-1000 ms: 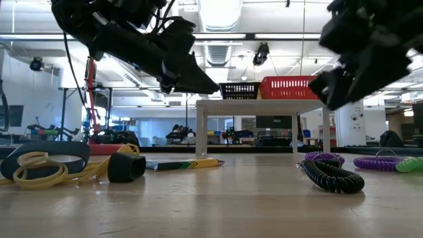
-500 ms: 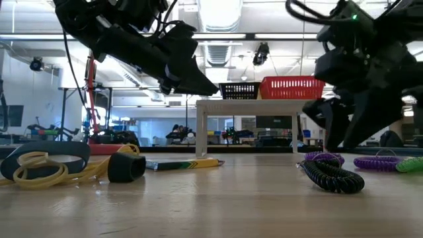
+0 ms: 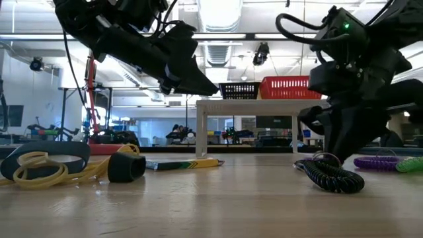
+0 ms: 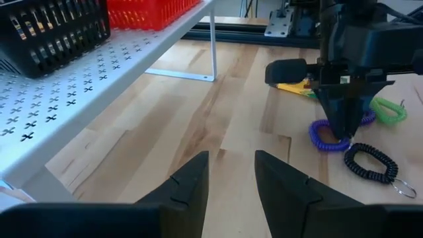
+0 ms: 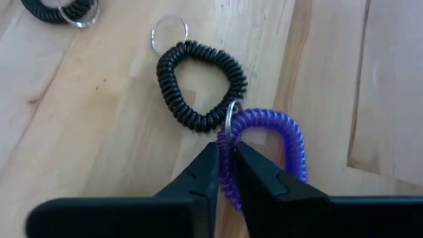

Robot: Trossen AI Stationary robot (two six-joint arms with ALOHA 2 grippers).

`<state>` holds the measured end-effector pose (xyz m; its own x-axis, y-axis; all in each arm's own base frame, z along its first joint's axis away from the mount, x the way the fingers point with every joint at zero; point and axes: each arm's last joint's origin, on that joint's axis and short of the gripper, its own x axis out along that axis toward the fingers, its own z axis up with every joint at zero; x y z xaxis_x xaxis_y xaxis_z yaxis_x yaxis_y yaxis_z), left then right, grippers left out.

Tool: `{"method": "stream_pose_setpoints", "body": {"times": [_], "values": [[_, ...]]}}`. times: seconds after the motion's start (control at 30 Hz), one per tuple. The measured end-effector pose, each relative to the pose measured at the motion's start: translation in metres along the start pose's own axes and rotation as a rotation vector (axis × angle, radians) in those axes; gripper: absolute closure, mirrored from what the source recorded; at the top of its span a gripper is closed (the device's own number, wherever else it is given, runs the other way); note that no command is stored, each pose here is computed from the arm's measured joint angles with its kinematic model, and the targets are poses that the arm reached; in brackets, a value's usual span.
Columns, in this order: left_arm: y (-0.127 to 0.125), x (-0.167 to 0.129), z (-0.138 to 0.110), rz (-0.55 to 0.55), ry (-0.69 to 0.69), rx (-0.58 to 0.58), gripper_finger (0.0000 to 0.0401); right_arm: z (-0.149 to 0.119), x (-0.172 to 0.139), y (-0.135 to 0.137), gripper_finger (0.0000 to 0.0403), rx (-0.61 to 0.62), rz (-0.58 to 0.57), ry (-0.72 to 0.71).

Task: Pick & Place Office Desk Supplies
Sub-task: Put the right violet spring keychain into the yellow basket on the shelf

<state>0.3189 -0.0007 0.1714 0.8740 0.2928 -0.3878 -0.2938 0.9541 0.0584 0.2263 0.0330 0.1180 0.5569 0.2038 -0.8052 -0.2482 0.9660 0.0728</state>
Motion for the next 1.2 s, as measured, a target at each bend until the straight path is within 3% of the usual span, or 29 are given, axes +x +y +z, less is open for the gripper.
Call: {"method": "stream_pose_setpoints", "body": {"times": [0.17,0.63,0.83,1.2], "values": [[0.000,0.000,0.000,0.000,0.000,0.000,0.0275,0.006,-0.015,0.002,0.0391,0.017,-0.002,-0.034],[0.000,0.000,0.000,0.000,0.001,0.000,0.0275,0.029,-0.081,0.009,0.0395,0.012,-0.011,-0.304],[0.000,0.000,0.000,0.000,0.002,0.000,0.0275,0.020,-0.063,0.007,0.0379,0.047,-0.002,-0.221],[0.000,0.000,-0.001,0.000,0.004,-0.007,0.0275,0.006,-0.013,0.000,0.0275,0.130,-0.032,-0.014]]}}
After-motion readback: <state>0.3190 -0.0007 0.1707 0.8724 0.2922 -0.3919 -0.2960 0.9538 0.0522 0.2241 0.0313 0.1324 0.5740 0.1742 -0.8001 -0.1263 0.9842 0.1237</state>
